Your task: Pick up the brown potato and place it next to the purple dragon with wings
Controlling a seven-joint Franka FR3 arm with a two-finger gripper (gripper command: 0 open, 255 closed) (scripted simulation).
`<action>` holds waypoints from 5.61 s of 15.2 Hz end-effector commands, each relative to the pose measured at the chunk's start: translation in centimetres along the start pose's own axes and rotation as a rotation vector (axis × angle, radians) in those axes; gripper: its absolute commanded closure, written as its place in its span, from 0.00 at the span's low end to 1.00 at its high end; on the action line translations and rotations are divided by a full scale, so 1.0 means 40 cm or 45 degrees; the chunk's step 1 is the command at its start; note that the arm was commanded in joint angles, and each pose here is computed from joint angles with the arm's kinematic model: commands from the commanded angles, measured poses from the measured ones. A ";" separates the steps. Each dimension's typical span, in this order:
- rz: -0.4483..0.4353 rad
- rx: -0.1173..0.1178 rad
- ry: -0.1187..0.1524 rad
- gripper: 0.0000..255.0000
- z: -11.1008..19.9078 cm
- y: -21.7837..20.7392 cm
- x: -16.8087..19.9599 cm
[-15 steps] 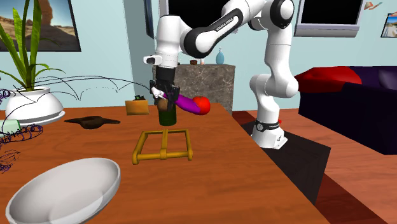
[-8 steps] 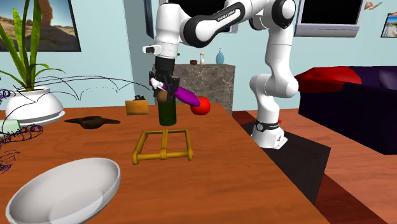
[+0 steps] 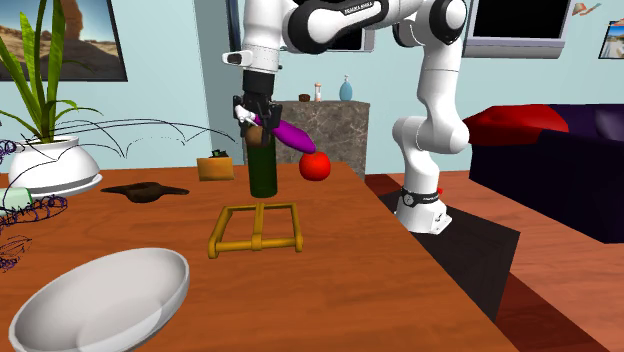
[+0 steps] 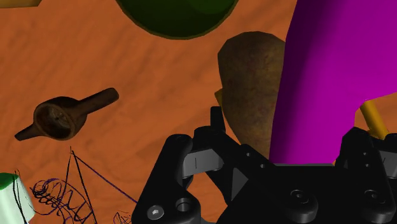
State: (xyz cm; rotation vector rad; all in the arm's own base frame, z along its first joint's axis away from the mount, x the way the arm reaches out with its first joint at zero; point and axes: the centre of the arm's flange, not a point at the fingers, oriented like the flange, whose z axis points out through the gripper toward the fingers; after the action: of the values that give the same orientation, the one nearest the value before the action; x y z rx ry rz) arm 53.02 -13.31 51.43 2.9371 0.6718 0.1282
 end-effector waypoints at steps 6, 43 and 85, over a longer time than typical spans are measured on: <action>0.000 0.000 0.000 1.00 -0.092 0.013 0.006; 0.000 0.000 0.000 1.00 -0.469 0.259 -0.029; 0.000 0.000 0.000 1.00 0.023 0.370 -0.109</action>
State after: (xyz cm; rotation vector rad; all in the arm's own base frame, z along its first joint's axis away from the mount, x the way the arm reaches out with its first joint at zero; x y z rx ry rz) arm 55.56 -28.54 52.97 2.9372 0.6720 0.1275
